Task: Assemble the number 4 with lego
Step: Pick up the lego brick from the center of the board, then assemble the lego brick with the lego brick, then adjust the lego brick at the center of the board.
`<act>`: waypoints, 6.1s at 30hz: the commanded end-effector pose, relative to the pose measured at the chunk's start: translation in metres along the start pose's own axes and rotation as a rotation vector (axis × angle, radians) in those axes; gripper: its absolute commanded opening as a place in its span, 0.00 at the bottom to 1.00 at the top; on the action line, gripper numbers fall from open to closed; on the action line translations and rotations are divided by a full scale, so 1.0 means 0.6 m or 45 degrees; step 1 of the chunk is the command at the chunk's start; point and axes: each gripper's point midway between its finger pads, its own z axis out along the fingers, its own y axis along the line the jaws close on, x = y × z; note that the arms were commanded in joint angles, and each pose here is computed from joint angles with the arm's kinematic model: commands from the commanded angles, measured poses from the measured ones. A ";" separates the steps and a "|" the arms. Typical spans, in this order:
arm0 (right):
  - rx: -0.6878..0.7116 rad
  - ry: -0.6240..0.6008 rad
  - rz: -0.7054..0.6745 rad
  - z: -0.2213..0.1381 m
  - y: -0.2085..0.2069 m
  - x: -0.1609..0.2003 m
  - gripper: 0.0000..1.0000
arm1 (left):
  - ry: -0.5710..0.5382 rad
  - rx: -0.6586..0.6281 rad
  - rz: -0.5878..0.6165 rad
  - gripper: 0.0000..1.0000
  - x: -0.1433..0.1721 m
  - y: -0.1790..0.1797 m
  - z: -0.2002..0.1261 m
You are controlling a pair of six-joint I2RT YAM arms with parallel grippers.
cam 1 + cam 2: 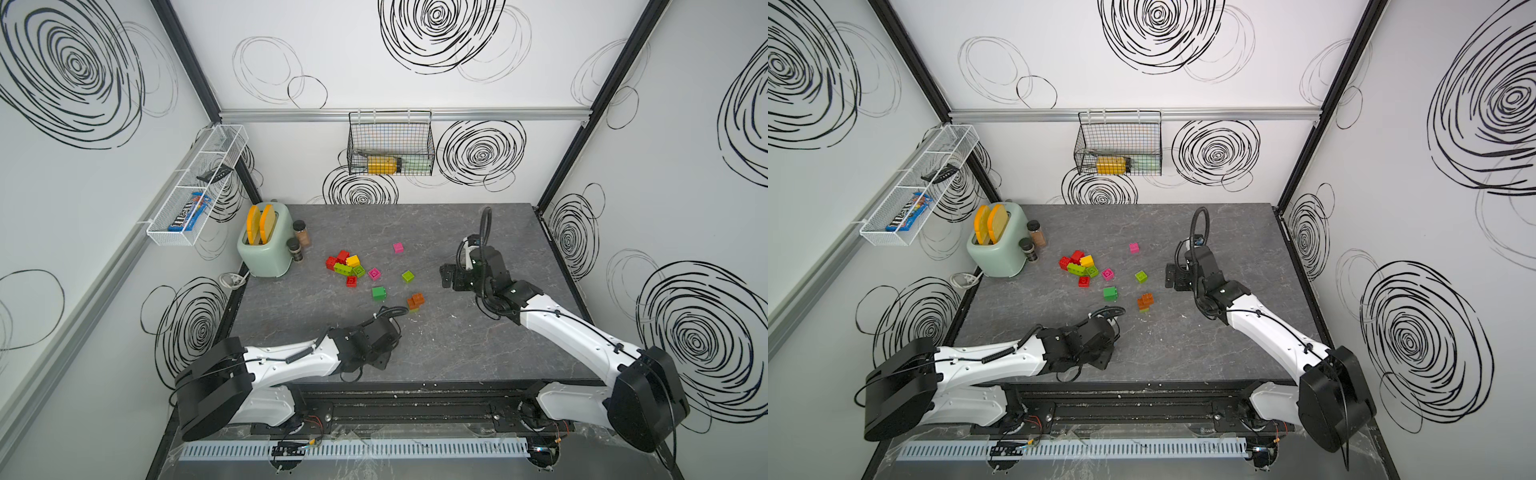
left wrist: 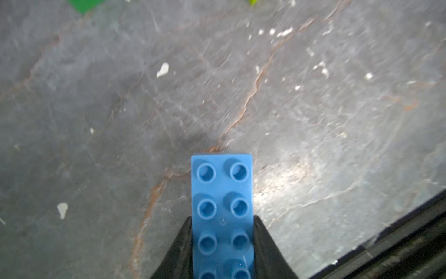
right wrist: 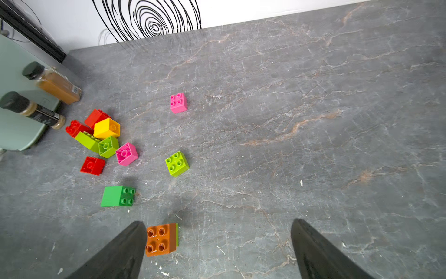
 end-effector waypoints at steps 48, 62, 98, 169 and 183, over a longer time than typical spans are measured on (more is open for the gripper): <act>-0.899 0.449 0.007 0.034 0.119 0.104 0.51 | -0.113 0.329 1.163 0.00 -0.198 0.008 0.053; -0.974 0.559 0.064 0.063 0.146 0.139 0.29 | -0.109 0.437 1.131 0.00 -0.207 0.003 0.073; -0.833 0.816 0.087 0.131 0.149 0.235 0.00 | -0.060 0.466 1.096 0.00 -0.200 0.003 0.105; -0.673 0.246 0.065 0.105 0.190 0.008 0.98 | -0.555 0.096 -0.409 0.96 -0.325 0.218 -0.069; -0.513 0.133 0.018 0.061 0.121 -0.003 0.97 | -0.160 0.093 -0.134 0.97 -0.308 0.109 0.127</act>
